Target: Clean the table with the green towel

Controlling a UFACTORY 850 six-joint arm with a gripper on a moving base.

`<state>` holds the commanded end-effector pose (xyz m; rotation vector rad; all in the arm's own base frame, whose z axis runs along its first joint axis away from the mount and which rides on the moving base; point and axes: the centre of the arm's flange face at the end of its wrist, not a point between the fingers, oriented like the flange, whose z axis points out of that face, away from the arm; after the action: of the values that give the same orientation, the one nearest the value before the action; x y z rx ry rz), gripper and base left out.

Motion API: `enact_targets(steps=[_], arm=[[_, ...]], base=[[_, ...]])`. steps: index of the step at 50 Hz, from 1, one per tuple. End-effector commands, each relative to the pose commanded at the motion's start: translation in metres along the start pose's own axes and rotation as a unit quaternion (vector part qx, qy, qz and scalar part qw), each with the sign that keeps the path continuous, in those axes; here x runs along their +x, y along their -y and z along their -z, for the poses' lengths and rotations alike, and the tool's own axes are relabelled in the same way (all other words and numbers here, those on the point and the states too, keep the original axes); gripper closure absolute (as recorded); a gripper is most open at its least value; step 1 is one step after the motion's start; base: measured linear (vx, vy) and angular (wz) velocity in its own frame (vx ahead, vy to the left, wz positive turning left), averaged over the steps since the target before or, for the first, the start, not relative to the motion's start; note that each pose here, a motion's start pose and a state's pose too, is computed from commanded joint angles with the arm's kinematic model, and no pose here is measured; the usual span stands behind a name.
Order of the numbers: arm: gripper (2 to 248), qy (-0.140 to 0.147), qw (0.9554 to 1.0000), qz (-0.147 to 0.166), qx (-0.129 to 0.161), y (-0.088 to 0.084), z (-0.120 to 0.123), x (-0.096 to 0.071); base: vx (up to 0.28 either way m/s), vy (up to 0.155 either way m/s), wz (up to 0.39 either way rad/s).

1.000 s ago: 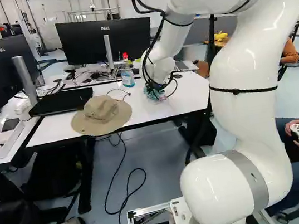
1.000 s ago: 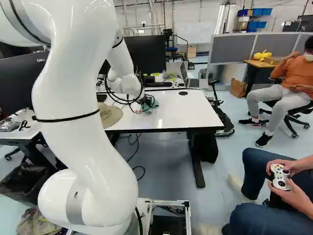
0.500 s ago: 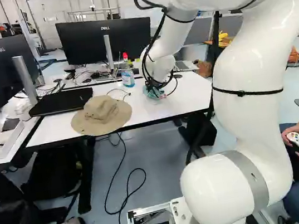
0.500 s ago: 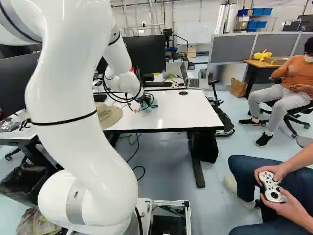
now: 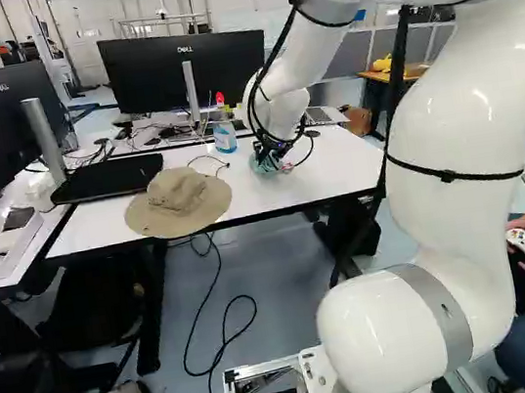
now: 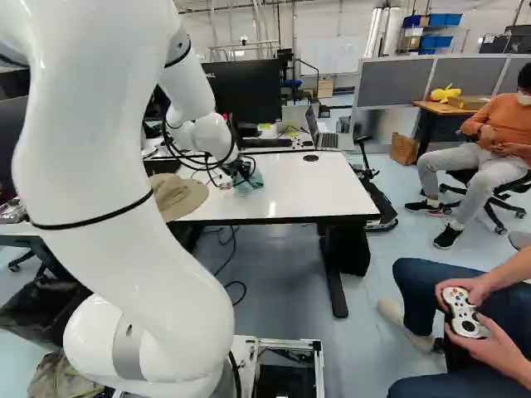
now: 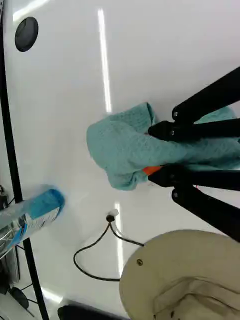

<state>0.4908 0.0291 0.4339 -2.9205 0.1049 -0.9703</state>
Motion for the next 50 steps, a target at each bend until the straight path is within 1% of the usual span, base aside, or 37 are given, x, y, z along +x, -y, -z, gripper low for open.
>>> enact_targets(steps=[19,31,50], arm=[[188,0.047,0.9989,0.001,0.005,0.004,0.025,-0.007],[188,0.064,0.9979,0.003,0.009,0.008,0.042,-0.01],[188,0.094,0.9953,0.011,0.017,0.015,0.073,-0.02]], base=[[0.0,0.0,0.0],[0.0,0.0,0.0],[0.0,0.0,0.0]])
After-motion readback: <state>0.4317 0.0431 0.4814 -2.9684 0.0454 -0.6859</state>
